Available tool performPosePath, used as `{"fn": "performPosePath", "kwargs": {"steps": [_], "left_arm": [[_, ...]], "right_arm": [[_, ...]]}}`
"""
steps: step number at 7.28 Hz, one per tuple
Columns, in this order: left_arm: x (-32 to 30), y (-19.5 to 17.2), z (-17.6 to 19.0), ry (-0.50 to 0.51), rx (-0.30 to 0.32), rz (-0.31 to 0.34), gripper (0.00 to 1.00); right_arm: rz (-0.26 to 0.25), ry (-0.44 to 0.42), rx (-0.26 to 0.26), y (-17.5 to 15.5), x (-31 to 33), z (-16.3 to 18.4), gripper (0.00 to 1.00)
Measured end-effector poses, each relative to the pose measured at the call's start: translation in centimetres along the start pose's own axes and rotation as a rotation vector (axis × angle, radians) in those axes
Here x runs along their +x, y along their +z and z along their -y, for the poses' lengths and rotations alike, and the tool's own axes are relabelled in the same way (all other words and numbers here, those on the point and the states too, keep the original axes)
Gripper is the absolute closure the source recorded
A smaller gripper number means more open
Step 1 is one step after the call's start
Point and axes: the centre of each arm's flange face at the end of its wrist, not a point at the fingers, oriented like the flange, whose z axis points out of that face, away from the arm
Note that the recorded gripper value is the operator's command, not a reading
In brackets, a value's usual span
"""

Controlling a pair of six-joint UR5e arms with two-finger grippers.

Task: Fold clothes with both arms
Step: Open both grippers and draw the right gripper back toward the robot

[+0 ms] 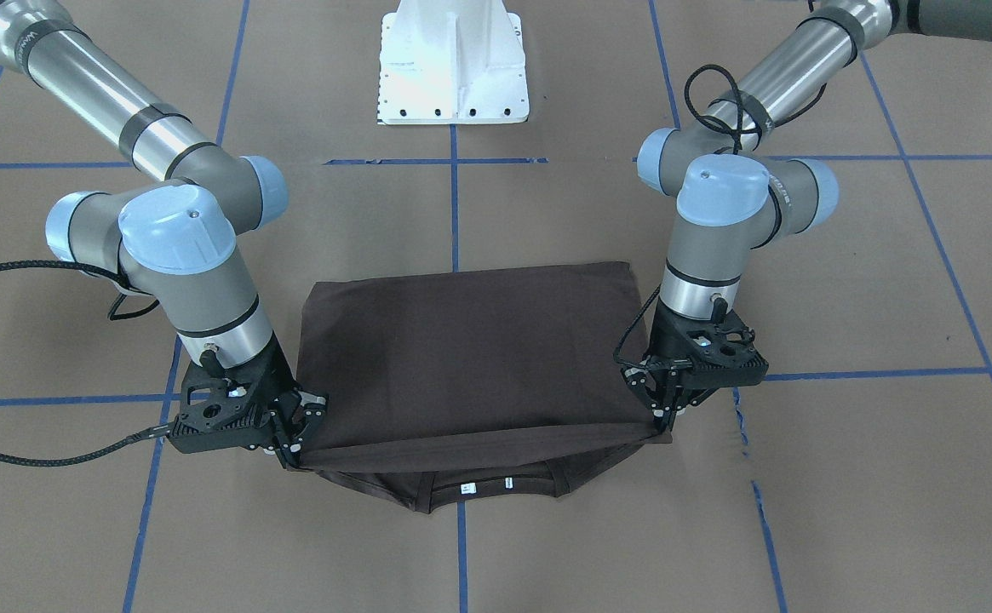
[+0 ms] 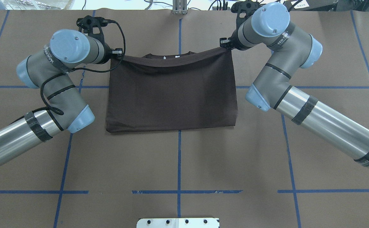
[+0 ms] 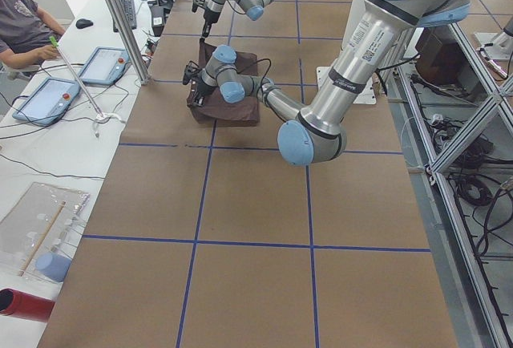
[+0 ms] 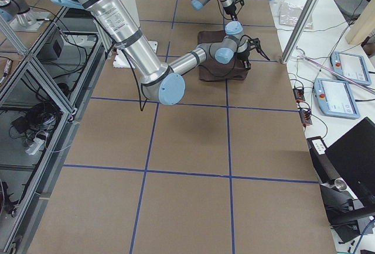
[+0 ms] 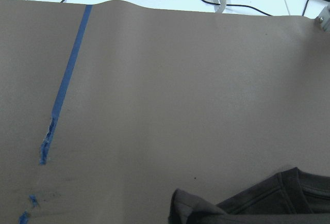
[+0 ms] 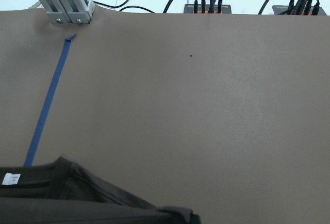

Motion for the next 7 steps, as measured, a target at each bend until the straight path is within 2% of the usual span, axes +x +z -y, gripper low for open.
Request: {"fn": "performPosePath", "kwargs": {"steps": [1,2,4,6,7], "left_arm": [[0.2,-0.2,0.1,0.014,0.007,-0.015,0.01],[0.3,-0.3,0.1,0.027,0.012,-0.027,0.0],[0.4,-0.6,0.1,0.041,0.027,-0.056,0.0],[0.3,-0.8,0.1,0.039,0.035,-0.075,0.0],[-0.1,-0.9,-0.1,0.035,0.032,-0.101,0.0]], "right_arm": [[0.002,0.001,-0.001,0.0,0.0,-0.1,0.21],[0.0,0.003,-0.006,0.2,0.2,-0.2,0.0],[0.002,0.019,-0.022,0.4,0.6,-0.5,0.0],[0.053,0.053,-0.093,-0.1,0.2,-1.7,0.0],[0.08,0.08,-0.14,-0.8,0.1,-3.9,0.0]]}}
